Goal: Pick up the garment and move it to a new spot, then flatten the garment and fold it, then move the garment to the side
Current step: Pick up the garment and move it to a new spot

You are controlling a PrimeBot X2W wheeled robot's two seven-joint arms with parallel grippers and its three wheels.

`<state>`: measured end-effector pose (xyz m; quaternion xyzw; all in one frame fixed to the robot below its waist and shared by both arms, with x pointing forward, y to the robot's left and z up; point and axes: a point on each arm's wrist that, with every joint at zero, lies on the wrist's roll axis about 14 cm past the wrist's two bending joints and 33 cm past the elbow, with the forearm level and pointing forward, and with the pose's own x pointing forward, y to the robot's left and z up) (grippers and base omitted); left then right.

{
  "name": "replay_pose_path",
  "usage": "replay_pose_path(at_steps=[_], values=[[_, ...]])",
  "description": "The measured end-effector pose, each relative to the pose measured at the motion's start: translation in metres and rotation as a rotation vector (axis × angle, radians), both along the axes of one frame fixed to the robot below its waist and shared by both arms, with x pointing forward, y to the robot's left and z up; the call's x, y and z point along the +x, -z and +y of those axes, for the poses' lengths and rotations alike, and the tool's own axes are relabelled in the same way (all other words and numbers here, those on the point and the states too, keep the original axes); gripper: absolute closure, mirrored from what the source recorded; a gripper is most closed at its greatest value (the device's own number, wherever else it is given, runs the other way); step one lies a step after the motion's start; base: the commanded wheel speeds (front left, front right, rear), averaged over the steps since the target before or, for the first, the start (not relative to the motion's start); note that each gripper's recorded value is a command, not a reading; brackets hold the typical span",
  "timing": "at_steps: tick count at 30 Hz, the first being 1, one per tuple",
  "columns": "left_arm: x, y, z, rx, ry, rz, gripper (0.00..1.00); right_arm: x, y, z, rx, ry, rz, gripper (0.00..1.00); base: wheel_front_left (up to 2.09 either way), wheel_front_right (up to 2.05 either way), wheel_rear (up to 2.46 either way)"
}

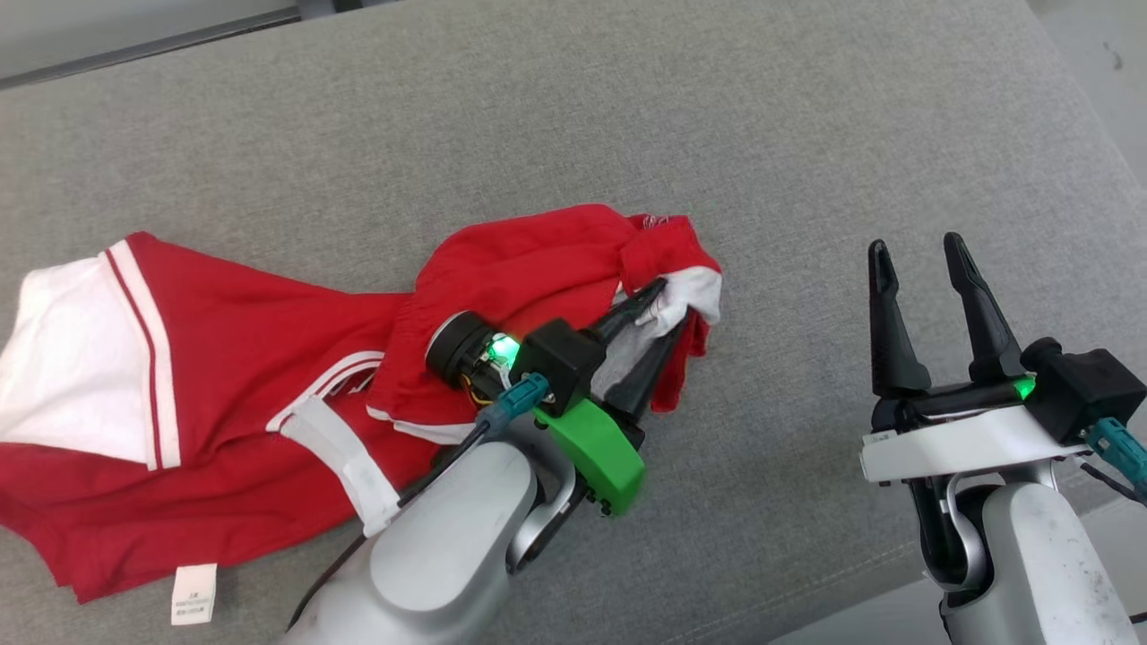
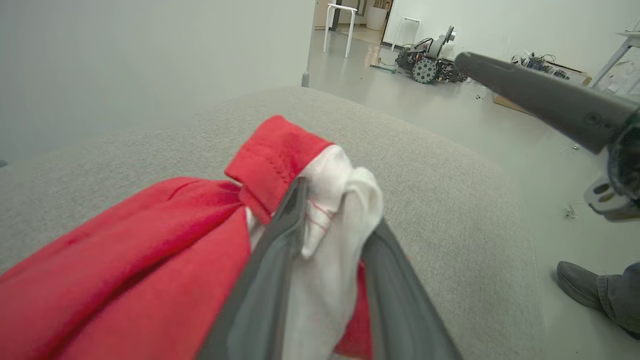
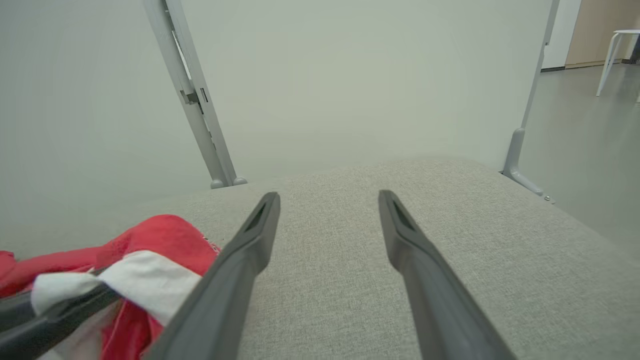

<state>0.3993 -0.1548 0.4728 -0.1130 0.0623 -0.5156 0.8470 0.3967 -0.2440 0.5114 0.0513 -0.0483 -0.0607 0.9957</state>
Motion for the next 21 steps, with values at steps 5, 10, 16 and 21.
replay_pose_path(at_steps=[5,10,16,21], values=[[0.005,-0.006,-0.009,-0.035,0.003,-0.034,0.00,-0.001,0.010,-0.006,-0.013,0.018,0.029,0.00,0.00,0.00,0.00],[0.024,-0.029,0.009,-0.083,-0.102,-0.086,0.00,0.002,0.007,-0.001,-0.026,0.001,0.023,0.00,0.00,0.00,0.00],[0.060,-0.032,0.092,-0.055,-0.399,-0.099,0.00,0.009,0.003,0.015,-0.028,-0.053,0.019,0.00,0.00,0.00,0.00],[0.077,-0.034,0.186,-0.003,-0.686,-0.116,0.00,0.014,-0.004,0.035,-0.026,-0.117,0.009,0.00,0.00,0.00,0.00]])
